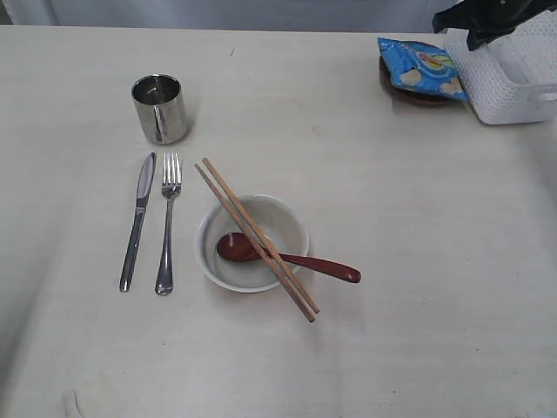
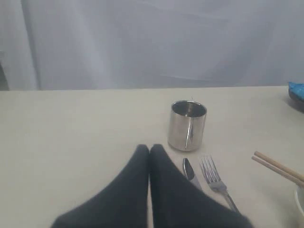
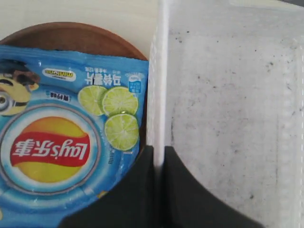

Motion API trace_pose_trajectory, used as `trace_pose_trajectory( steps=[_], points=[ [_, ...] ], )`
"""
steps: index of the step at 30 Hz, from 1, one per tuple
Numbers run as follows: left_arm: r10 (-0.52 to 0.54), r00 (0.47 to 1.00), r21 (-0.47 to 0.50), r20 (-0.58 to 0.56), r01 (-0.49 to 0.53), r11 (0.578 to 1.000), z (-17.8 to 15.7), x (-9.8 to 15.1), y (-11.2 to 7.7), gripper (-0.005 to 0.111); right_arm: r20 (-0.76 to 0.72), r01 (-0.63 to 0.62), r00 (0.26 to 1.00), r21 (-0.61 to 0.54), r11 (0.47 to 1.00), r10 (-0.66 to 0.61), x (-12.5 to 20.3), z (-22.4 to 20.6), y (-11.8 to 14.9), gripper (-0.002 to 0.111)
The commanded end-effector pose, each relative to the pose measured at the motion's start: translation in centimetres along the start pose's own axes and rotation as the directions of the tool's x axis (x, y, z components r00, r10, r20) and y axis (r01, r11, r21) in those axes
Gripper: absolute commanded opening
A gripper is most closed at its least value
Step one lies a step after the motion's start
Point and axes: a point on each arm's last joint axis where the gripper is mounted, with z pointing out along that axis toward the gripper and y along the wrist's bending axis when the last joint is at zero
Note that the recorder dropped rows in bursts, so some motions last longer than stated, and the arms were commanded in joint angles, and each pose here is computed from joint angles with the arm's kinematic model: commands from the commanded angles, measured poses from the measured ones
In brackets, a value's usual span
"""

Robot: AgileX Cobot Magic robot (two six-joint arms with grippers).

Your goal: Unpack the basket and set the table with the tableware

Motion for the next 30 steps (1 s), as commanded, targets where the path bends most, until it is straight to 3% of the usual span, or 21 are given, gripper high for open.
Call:
trace_pose_trajectory(
  steps=[1,9,23,30],
  points=[
    [-0.012,1.0,0.004,0.011,0.012,1.0,0.0,0.0,0.0,0.0,0.025,-0.012,1.0,0.006,1.0,0.012,-0.8,-2.8,0.0,-0.001],
    [-0.012,1.0,0.004,0.011,0.012,1.0,0.0,0.0,0.0,0.0,0.122,0.012,0.992,0.1,0.995,-0.024,-2.1,-6.7,-1.3,-0.001],
    [-0.012,1.0,0.004,0.011,0.012,1.0,0.0,0.0,0.0,0.0,-0.035,-0.002,0.999,0.106,0.994,0.006,0.3,1.2,-2.4,-0.001],
    [-0.011,1.0,0.004,0.011,0.011,1.0,0.0,0.0,0.0,0.0,-0.027,-0.001,1.0,-0.006,1.0,0.001,0.6,3.3,-1.0,-0.001]
  ],
)
